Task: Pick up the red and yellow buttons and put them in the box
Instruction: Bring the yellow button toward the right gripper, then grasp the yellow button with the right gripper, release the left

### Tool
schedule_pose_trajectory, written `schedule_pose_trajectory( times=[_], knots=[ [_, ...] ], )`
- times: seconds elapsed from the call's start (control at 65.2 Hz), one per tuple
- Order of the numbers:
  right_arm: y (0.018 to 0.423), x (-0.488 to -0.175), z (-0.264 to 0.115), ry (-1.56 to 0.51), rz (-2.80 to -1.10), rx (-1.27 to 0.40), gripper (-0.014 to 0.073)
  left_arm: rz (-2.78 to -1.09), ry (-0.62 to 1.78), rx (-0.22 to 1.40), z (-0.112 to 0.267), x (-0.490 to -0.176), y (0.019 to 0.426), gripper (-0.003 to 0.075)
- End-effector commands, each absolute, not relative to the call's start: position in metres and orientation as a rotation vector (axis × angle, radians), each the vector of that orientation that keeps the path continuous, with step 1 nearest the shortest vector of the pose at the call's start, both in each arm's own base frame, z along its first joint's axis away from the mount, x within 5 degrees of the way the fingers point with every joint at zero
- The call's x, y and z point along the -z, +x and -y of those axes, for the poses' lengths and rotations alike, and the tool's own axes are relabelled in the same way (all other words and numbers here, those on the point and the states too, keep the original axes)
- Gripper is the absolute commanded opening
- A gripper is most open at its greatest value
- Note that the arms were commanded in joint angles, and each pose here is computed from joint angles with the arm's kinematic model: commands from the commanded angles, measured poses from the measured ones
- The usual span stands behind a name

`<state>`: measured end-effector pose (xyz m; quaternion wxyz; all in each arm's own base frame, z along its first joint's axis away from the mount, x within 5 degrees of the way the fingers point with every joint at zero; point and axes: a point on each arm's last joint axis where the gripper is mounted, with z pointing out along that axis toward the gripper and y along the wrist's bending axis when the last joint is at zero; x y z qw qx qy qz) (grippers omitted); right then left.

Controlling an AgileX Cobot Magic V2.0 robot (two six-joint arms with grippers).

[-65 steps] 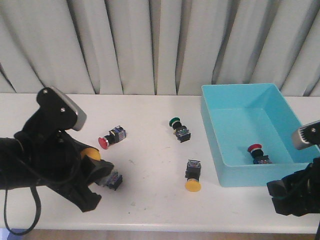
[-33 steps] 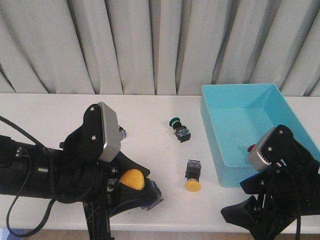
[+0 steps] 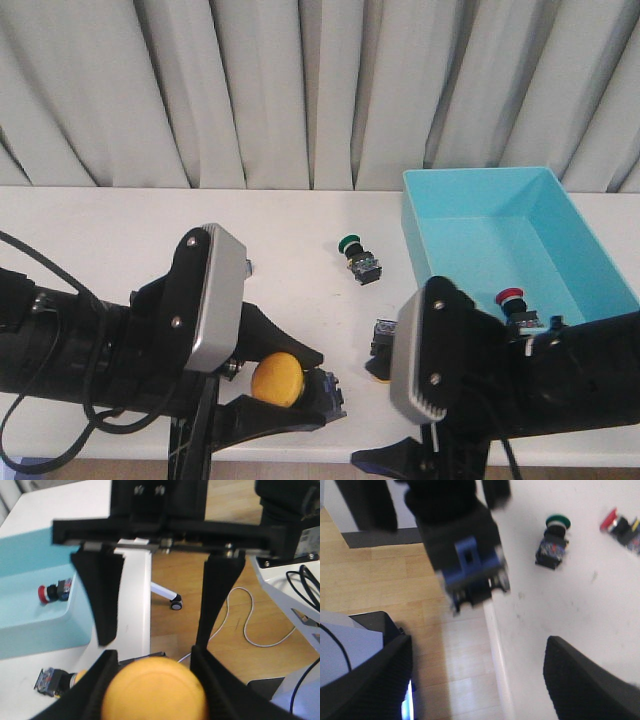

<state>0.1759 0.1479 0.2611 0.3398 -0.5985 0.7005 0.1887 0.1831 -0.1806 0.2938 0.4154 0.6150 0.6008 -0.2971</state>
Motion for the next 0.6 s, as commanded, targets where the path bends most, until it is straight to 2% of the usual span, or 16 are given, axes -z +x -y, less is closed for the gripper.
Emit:
schedule_pose_trajectory(
  times=[0.0,0.291,0.583],
  knots=[
    [0.179,-0.279,-0.159,-1.546,-1.695,-0.468,0.0531,-1.401,1.532,0.785,0.184,-0.311,0.178,0.0185],
    [0.171,-0.289,-0.173,-1.610,-1.449,-0.519,0.0531,-1.315,1.567,0.812,0.186,-0.313,0.174,0.0185],
    [0.169,-0.289,-0.173,-1.639,-1.411,-0.523,0.0475,-1.310,1.550,0.842,0.187,-0.315,0.173,0.0185]
  ],
)
